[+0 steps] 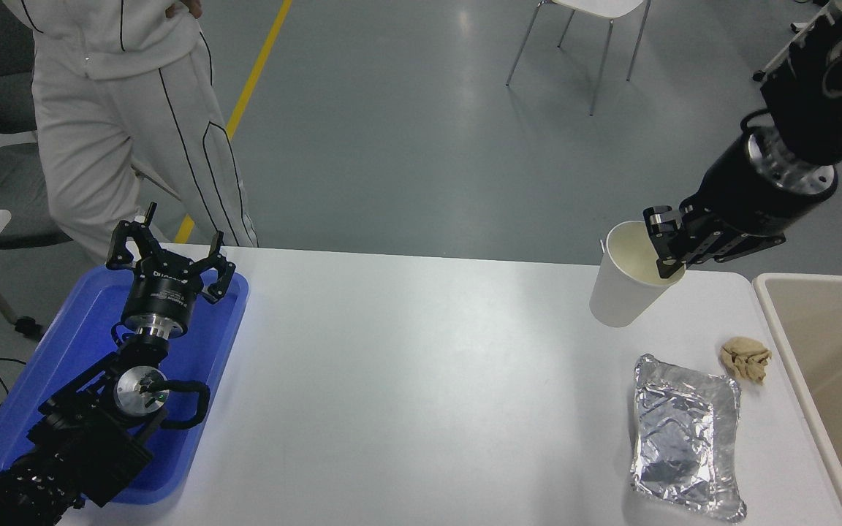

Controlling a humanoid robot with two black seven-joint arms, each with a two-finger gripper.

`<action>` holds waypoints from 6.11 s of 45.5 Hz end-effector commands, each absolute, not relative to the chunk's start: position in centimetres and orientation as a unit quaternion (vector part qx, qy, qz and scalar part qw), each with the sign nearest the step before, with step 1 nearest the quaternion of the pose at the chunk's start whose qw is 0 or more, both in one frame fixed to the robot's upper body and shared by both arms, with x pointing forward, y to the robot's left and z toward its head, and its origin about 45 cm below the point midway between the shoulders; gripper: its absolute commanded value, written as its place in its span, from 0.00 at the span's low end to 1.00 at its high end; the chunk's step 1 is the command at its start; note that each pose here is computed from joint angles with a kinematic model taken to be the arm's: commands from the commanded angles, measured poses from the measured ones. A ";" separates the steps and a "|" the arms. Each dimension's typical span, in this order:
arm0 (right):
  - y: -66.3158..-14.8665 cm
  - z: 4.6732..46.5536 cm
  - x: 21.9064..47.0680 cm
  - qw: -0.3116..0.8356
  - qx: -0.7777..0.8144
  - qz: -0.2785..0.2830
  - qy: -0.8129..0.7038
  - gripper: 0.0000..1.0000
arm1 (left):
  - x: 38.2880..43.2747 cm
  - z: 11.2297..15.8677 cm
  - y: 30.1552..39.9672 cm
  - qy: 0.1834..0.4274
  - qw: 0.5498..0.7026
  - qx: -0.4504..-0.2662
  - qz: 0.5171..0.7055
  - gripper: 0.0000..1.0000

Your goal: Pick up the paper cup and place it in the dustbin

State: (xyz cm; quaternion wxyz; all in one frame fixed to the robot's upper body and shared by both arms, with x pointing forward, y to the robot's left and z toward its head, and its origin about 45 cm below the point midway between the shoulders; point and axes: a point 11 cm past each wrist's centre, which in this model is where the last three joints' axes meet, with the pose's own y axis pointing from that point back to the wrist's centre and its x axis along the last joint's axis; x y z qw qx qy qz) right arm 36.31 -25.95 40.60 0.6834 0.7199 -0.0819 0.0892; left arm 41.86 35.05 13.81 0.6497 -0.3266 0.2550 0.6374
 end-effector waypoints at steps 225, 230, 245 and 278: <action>-62.0 10.5 26.6 0.683 0.378 0.025 -0.624 1.00 | 41.80 13.73 35.15 0.254 0.648 -0.327 0.639 1.00; -62.2 10.6 25.9 0.683 0.393 0.008 -0.615 1.00 | 41.75 13.68 35.16 0.255 0.648 -0.327 0.639 1.00; -61.6 13.1 24.7 0.706 0.445 -0.011 -0.550 1.00 | 41.80 13.69 35.03 0.255 0.649 -0.326 0.638 1.00; -55.0 24.5 30.0 0.751 0.574 -0.066 -0.319 1.00 | 41.85 13.76 35.01 0.255 0.650 -0.326 0.638 1.00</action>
